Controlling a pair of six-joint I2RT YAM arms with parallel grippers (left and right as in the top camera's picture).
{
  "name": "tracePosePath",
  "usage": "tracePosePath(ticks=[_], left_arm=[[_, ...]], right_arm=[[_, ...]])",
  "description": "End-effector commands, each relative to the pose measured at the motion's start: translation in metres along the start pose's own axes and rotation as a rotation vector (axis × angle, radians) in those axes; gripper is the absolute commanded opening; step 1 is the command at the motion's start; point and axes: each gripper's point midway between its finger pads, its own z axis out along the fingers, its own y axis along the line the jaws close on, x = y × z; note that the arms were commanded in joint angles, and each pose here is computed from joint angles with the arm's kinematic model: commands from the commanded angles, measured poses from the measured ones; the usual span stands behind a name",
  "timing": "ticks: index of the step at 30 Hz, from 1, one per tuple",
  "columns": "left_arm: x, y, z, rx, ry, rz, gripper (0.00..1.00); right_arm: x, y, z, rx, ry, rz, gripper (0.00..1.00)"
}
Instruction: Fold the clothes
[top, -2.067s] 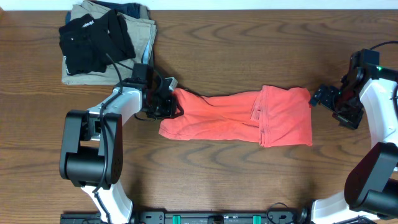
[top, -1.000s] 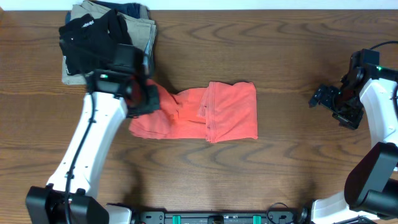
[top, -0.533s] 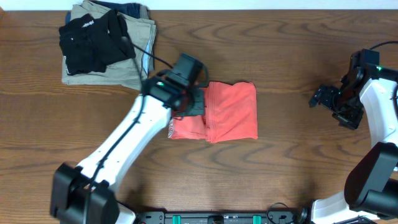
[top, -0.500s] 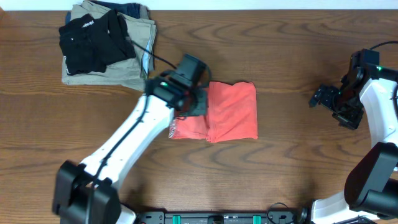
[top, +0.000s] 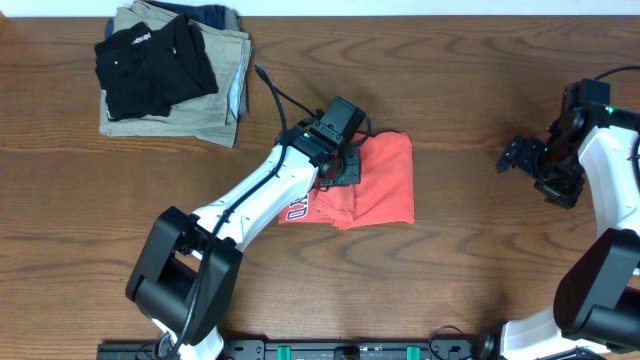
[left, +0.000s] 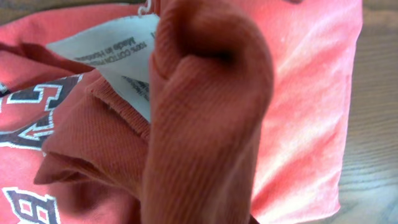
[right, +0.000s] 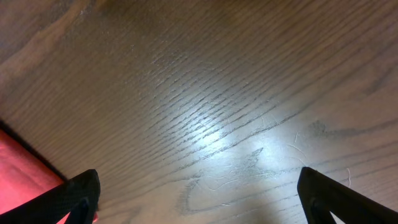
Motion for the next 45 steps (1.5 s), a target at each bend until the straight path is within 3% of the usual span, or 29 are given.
tracePosePath(ticks=[1,4,14,18,19,21,22,28,39,45], left_arm=[[-0.006,-0.004,0.000,0.012,-0.023,-0.013,0.06],[-0.006,-0.005,0.001,0.014,-0.026,-0.013,0.11],[0.001,-0.019,0.003,0.031,-0.025,0.022,0.11],[0.005,-0.028,0.003,0.043,-0.027,0.043,0.17],[0.007,-0.030,0.003,0.046,-0.027,0.049,0.24],[0.008,-0.032,0.003,0.049,-0.027,0.054,0.46],[0.009,-0.034,0.003,0.050,-0.026,0.058,0.49],[0.011,-0.044,-0.005,0.102,-0.014,0.067,0.49],[0.016,-0.076,-0.074,0.297,-0.052,0.230,0.49],[0.010,-0.046,-0.092,0.212,-0.078,0.221,0.50]], right_arm=[[-0.006,-0.002,-0.008,0.000,-0.030,0.025,0.99],[-0.006,-0.002,-0.008,0.000,-0.030,0.025,0.99],[-0.006,-0.002,-0.008,0.000,-0.030,0.025,0.99],[-0.006,-0.002,-0.008,0.000,-0.030,0.025,0.99],[-0.006,-0.002,-0.008,0.000,-0.030,0.025,0.99],[-0.006,-0.002,-0.008,0.000,-0.030,0.025,0.99],[-0.006,-0.002,-0.008,0.000,-0.030,0.025,0.99],[-0.006,-0.002,-0.008,0.000,-0.030,0.025,0.99],[-0.006,-0.002,-0.008,0.000,-0.030,0.025,0.99],[-0.006,-0.002,-0.008,0.000,-0.030,0.025,0.99]])
